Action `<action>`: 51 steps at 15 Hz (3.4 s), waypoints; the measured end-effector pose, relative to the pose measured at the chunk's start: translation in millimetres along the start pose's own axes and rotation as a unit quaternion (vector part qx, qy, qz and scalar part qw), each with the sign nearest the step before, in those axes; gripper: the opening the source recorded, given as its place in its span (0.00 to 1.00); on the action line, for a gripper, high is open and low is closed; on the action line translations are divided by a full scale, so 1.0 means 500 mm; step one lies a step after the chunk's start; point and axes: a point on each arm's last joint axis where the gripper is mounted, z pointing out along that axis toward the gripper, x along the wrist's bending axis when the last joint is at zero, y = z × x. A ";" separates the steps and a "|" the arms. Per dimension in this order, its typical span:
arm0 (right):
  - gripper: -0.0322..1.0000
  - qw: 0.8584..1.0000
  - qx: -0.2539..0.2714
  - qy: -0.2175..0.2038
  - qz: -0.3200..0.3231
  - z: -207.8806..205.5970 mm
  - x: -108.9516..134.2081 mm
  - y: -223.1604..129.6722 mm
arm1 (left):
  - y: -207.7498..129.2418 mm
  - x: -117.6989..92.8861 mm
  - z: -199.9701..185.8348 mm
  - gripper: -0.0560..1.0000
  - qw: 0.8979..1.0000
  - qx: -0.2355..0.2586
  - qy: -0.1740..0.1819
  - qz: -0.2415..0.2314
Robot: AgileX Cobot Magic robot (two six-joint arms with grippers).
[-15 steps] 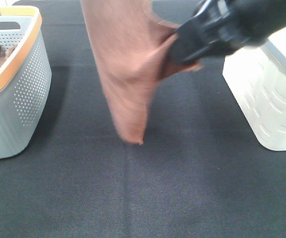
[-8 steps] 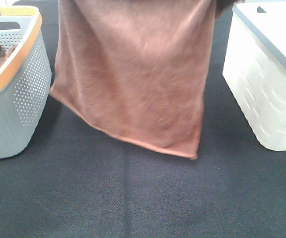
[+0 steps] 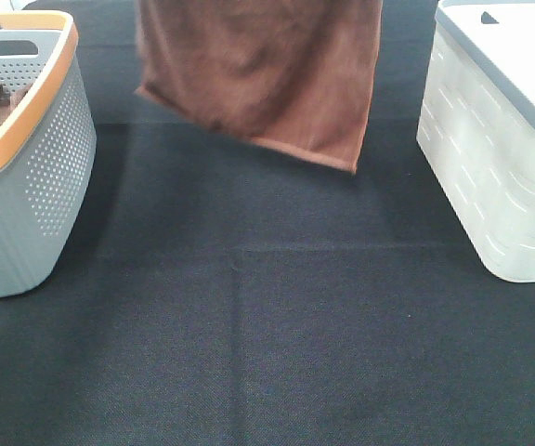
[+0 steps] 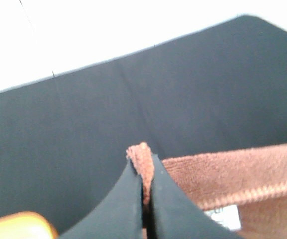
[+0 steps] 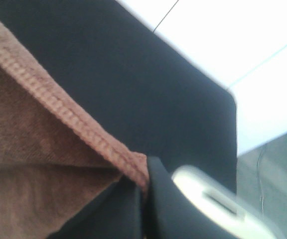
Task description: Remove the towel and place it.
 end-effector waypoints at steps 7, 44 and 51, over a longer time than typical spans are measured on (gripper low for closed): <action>0.03 0.992 0.058 0.048 0.104 0.128 0.015 -0.087 | -0.132 -0.010 0.096 0.05 0.993 0.121 -0.008 -0.017; 0.77 0.768 0.532 0.320 0.156 0.034 0.243 -0.384 | -0.413 -0.196 -0.035 0.73 0.771 0.621 -0.142 -0.015; 0.78 0.785 0.498 0.326 0.175 -0.019 0.201 -0.332 | -0.346 -0.194 -0.037 0.74 0.803 0.577 -0.149 -0.016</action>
